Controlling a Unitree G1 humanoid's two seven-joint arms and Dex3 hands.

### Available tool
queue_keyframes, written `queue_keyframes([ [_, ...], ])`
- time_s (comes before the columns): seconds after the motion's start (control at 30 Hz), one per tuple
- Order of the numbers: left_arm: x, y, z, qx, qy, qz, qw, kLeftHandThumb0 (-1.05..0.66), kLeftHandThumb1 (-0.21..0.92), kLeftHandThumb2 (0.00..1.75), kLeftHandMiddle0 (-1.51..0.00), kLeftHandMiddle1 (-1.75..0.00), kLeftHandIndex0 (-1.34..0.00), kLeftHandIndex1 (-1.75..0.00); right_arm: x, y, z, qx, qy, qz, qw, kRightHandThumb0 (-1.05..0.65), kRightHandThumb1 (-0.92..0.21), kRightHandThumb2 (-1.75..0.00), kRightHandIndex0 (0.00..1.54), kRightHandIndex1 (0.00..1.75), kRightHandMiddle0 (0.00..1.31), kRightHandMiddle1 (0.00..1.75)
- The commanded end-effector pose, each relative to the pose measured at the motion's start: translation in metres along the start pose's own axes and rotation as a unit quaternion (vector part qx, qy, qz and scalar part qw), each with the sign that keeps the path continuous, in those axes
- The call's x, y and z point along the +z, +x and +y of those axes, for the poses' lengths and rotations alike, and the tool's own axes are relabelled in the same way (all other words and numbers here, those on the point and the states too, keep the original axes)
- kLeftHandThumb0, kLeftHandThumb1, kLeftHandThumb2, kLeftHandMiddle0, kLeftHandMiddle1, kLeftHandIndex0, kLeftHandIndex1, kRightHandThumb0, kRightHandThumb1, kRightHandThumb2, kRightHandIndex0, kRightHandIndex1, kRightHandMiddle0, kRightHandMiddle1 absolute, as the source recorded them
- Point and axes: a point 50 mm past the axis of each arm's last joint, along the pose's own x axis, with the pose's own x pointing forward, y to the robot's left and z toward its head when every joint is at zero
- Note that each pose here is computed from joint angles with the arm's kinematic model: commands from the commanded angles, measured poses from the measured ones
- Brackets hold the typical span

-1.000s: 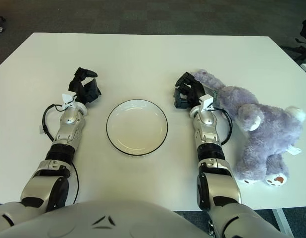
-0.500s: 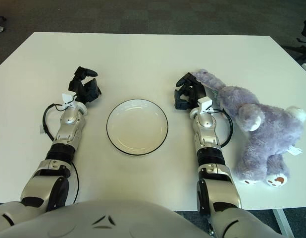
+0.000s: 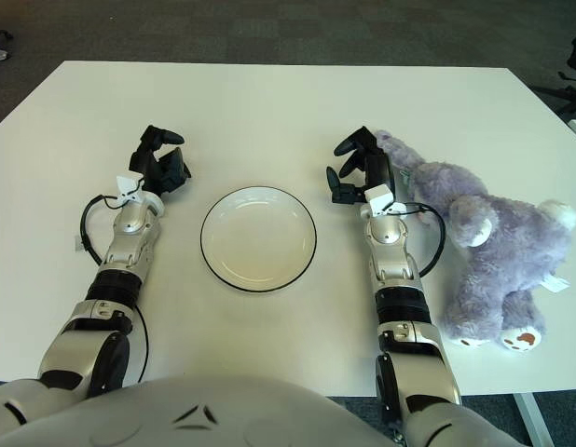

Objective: Put the doll into the plate.

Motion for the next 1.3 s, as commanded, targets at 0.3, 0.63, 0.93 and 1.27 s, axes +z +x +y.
queue_keyframes([
  [0.3, -0.022, -0.013, 0.001, -0.001, 0.004, 0.040, 0.999, -0.38, 0.67, 0.87, -0.89, -1.73, -0.35, -1.75, 0.023, 0.000, -0.009, -0.016, -0.046, -0.037, 0.998, 0.00, -0.43, -1.15, 0.63, 1.61, 0.27, 1.75],
  [0.63, -0.023, -0.011, -0.001, -0.008, 0.000, 0.039, 0.999, -0.38, 0.66, 0.87, -0.89, -1.71, -0.35, -1.75, 0.039, 0.001, -0.027, -0.036, -0.092, -0.059, 0.993, 0.00, -0.42, -1.21, 0.44, 1.74, 0.41, 1.75],
  [0.93, -0.024, -0.010, -0.005, -0.011, -0.001, 0.041, 0.999, -0.38, 0.67, 0.87, -0.89, -1.71, -0.35, -1.75, 0.053, -0.004, -0.041, -0.045, -0.173, -0.067, 0.982, -0.01, -0.45, -1.17, 0.41, 1.75, 0.38, 1.75],
  [1.27, -0.024, -0.008, -0.006, -0.009, -0.001, 0.044, 0.999, -0.38, 0.67, 0.87, -0.89, -1.73, -0.35, -1.75, 0.059, -0.007, -0.050, -0.047, -0.270, -0.071, 0.959, -0.31, -0.86, -0.54, 1.22, 1.75, 0.26, 1.69],
])
